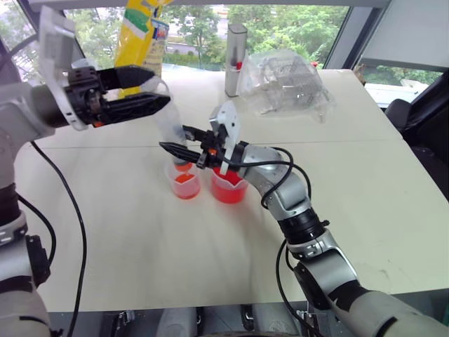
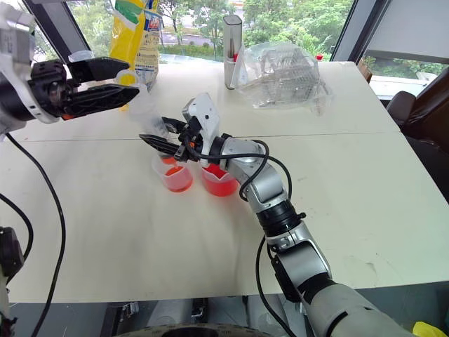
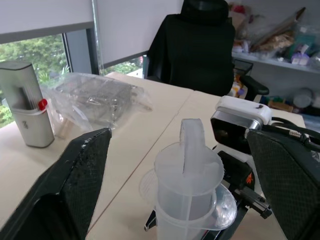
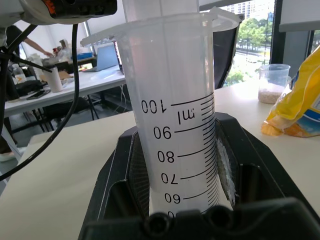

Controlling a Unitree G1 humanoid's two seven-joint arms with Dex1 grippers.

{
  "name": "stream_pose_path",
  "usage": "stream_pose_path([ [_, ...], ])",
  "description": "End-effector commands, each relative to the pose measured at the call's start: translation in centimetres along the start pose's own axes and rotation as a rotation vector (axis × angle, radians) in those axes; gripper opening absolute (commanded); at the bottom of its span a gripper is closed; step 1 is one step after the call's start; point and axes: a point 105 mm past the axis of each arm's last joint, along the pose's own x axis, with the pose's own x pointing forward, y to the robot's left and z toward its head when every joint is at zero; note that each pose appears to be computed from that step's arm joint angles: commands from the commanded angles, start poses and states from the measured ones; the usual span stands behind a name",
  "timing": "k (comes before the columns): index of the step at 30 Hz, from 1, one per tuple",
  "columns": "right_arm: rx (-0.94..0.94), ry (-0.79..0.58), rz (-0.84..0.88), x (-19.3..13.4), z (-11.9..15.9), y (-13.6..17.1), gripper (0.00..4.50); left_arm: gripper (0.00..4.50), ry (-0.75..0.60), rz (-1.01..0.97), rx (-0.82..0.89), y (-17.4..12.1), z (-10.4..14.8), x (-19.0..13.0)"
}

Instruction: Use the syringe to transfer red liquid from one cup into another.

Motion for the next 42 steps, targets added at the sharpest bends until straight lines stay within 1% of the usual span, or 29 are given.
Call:
stream_pose_path([
  [1, -0.036, -0.046, 0.020, 0.5, 1.3, 0.5, 1.44, 2.24, -0.029, -0.003, 0.042, -0.3, 1.1, -0.1],
  [2, -0.036, -0.046, 0.021, 0.5, 1.3, 0.5, 1.44, 1.70, -0.029, -0.003, 0.041, -0.3, 1.1, -0.1],
  [3, -0.037, -0.046, 0.022, 0.5, 1.3, 0.6, 1.44, 1.26, -0.030, -0.006, 0.040, -0.3, 1.0, -0.1],
  [4, -0.037, -0.045, 0.024, 0.6, 1.3, 0.6, 1.44, 0.66, -0.030, -0.008, 0.039, -0.4, 1.0, 0.0],
  [5, -0.038, -0.044, 0.025, 0.6, 1.3, 0.7, 1.44, 0.20, -0.030, -0.009, 0.038, -0.4, 1.0, 0.0],
  [6, -0.039, -0.044, 0.027, 0.6, 1.3, 0.7, 1.44, 0.05, -0.029, -0.010, 0.037, -0.5, 1.0, 0.0],
  [12, -0.045, -0.054, 0.033, 0.6, 1.9, 0.9, 1.44, 0.05, 0.024, -0.023, 0.052, -0.8, -0.1, 0.1],
  [21, -0.040, -0.108, 0.026, 0.6, 4.9, 0.8, 1.44, 0.05, 0.078, -0.027, 0.064, -0.7, -1.9, 0.3],
  [29, -0.049, -0.143, 0.023, 0.6, 6.7, 0.6, 1.44, 0.05, 0.119, -0.039, 0.059, -0.7, -3.3, 0.3],
  [42, -0.034, -0.195, 0.014, 0.8, 8.6, 0.2, 1.44, 0.05, 0.145, -0.058, 0.045, -1.6, -4.5, 0.3],
])
